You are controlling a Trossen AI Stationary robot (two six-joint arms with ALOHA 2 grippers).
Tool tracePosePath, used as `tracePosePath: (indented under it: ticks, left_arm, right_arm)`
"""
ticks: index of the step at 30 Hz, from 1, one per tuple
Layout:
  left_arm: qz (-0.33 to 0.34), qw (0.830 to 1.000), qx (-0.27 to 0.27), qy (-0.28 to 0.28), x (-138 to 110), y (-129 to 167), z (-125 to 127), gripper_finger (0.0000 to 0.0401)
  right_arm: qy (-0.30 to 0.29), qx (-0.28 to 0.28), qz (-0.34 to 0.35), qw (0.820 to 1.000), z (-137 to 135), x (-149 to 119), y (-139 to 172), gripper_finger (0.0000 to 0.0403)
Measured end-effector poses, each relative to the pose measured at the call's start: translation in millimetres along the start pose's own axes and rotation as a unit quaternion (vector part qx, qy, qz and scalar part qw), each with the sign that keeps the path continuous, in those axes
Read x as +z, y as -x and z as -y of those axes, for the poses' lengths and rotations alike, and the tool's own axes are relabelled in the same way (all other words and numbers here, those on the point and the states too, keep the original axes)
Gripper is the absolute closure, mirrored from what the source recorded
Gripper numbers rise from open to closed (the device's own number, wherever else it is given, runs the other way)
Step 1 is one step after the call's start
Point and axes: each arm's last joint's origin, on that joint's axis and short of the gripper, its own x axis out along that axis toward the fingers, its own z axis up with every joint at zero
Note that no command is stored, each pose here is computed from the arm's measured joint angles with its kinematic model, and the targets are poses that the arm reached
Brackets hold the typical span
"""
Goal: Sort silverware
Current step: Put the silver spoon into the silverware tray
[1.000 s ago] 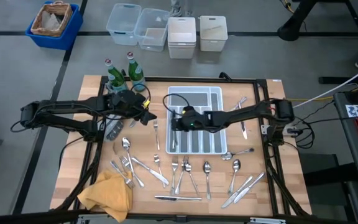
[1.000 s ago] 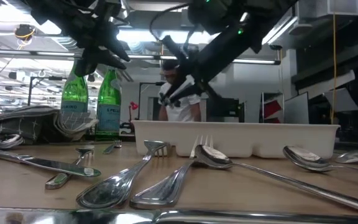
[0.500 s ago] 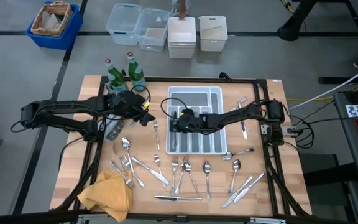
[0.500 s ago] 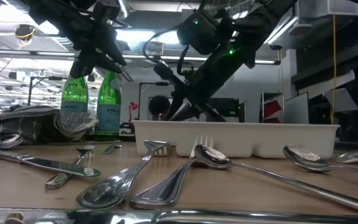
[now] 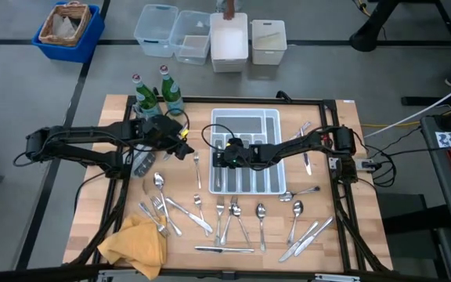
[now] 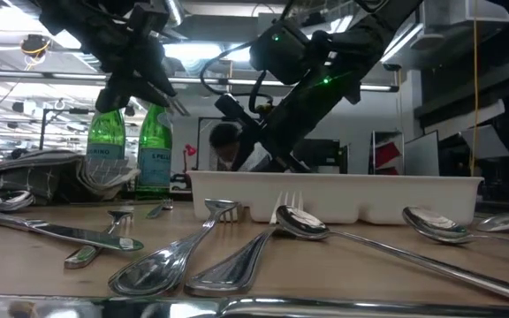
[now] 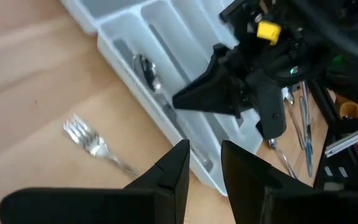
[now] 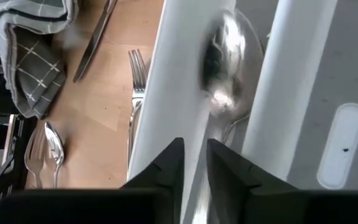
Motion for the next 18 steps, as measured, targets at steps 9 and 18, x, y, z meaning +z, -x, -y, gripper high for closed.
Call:
tracePosePath:
  ticks: [9,18]
  left_arm:
    - [-0.136,0.986,0.006,0.097,-22.0,2.5,-3.0,0.0320]
    - [-0.277,0.940,0.088,0.180,-59.3,10.9,-1.6,0.0320]
  right_arm:
    - [0.003,0.010,-0.031,0.999,-0.9,-0.9,0.4,0.0310]
    - [0.057,0.041,-0.062,0.996,-11.1,1.4,15.3,0.0317]
